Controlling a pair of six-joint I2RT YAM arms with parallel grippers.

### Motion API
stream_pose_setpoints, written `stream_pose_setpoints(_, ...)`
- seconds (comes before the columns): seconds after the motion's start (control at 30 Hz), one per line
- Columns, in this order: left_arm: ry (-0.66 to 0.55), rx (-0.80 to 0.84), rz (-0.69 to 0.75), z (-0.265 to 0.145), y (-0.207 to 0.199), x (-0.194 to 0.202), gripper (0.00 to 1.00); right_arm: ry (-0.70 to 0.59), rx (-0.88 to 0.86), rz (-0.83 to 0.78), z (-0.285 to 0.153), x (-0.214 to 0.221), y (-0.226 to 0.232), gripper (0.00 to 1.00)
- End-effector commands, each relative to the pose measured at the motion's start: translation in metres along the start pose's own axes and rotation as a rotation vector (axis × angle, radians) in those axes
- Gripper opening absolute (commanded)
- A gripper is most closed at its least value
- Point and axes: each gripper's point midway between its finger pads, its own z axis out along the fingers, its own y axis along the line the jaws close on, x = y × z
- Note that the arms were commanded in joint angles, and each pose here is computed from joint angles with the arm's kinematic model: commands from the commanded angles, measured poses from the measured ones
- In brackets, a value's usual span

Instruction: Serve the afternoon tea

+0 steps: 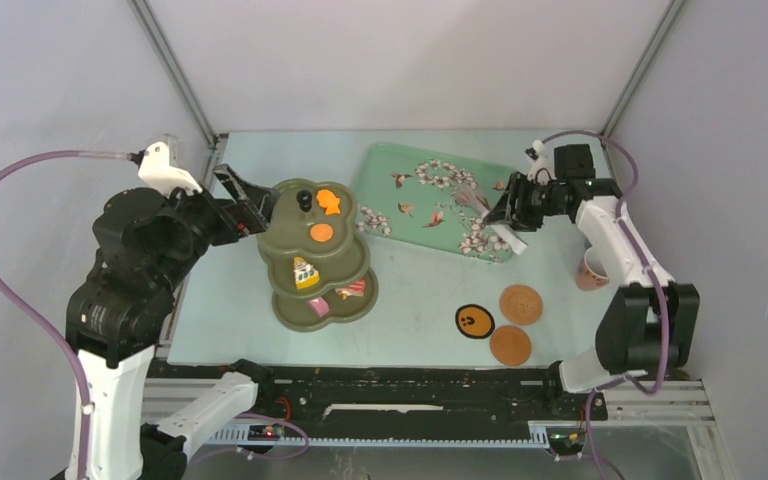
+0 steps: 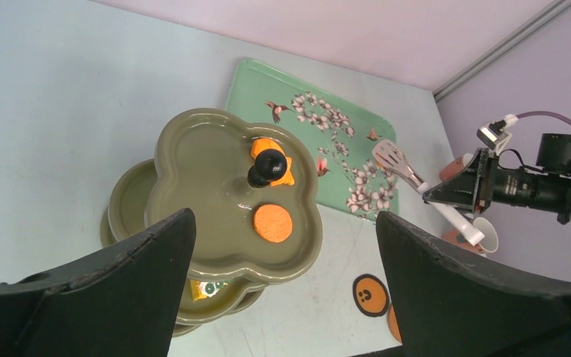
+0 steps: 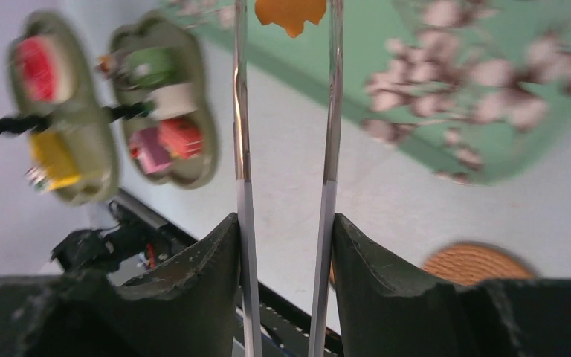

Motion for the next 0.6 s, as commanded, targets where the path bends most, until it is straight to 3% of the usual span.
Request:
stream_pose_setpoints(0.0,-0.06,0.017,-0.04,-0.006,-0.003,-0.011,0.98,-0.146,-0.292,-0.237,-0.043,0.003,0.114,0.0)
stream_pose_setpoints(0.2,-0.095,0.015,-0.081,-0.012,-0.002,-0.014,0.98,-0.254,-0.506,-0.512,-0.078,0.049,0.227,0.0)
stream_pose_setpoints(0.33,-0.111,0.017,-0.099,-0.018,-0.002,-0.017,0.98,-0.235,-0.643,-0.611,-0.079,0.087,0.281,0.0)
stream_pose_setpoints(0.43,-0.118,0.017,-0.117,-0.024,-0.001,-0.016,0.98,-0.205,-0.69,-0.691,-0.076,0.11,0.316,0.0)
stream_pose_setpoints(0.57,-0.116,0.019,-0.133,-0.031,0.0,-0.013,0.98,-0.193,-0.612,-0.813,-0.06,0.12,0.342,0.0)
